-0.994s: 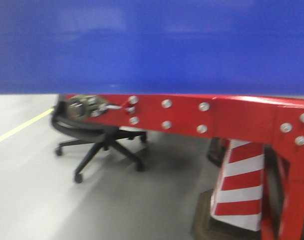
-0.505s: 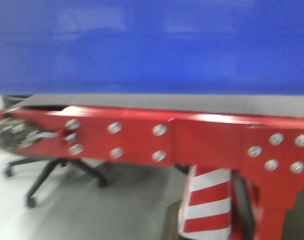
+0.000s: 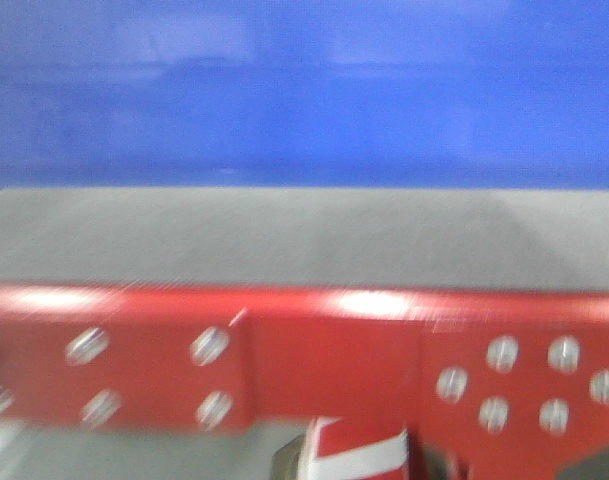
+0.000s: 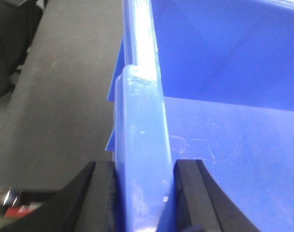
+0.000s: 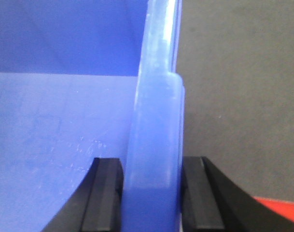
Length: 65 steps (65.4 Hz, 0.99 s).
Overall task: Move blue bin to conveyor side
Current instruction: 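Carry the blue bin with both grippers toward the red-framed conveyor, then lower the blue bin onto the dark conveyor belt with both grippers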
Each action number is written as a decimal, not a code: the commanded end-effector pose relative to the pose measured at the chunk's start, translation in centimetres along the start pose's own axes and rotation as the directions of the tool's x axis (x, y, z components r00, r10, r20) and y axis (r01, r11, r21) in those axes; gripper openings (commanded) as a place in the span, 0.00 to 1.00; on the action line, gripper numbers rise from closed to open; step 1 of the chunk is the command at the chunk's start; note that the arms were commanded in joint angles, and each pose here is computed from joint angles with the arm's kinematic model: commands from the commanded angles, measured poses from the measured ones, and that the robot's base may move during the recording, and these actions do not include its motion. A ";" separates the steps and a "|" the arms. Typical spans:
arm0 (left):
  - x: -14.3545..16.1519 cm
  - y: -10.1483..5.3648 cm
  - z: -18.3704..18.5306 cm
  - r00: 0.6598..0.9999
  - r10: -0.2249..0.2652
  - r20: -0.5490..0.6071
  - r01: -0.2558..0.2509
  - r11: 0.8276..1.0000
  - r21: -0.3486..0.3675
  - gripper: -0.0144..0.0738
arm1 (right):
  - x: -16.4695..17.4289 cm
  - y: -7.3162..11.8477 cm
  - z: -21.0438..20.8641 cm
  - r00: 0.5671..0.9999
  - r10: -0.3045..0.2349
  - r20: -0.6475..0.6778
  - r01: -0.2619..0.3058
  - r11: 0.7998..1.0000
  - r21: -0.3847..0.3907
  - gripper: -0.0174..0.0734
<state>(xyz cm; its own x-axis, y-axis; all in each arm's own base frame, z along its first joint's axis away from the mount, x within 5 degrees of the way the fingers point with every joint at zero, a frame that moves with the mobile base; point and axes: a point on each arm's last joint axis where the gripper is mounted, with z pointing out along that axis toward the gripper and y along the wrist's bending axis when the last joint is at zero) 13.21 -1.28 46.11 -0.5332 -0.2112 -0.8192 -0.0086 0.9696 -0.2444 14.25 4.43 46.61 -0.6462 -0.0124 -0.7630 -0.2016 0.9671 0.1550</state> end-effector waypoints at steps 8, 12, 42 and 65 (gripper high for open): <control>-1.1 0.0 -1.1 0.990 0.037 0.134 -0.036 0.999 -0.009 0.14 | -1.0 -0.4 -1.1 0.990 -0.045 0.131 0.039 0.998 0.045 0.11; -1.1 0.0 -1.1 0.990 0.037 0.134 -0.036 0.999 -0.009 0.14 | -1.0 -0.4 -1.1 0.990 -0.045 0.131 0.039 0.998 0.045 0.11; -1.1 0.0 -1.1 0.990 0.037 0.134 -0.036 0.999 -0.009 0.14 | -1.0 -0.4 -1.1 0.990 -0.045 0.131 0.039 0.998 0.045 0.11; -1.1 0.0 -1.1 0.990 0.037 0.134 -0.036 0.999 -0.009 0.14 | -1.0 -0.4 -1.1 0.990 -0.045 0.131 0.039 0.998 0.045 0.11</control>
<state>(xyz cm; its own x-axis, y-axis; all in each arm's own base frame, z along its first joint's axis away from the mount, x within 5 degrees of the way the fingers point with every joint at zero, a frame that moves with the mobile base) 13.21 -1.28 46.11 -0.5332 -0.2112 -0.8192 -0.0086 0.9696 -0.2444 14.25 4.43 46.61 -0.6462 -0.0124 -0.7630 -0.2016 0.9671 0.1550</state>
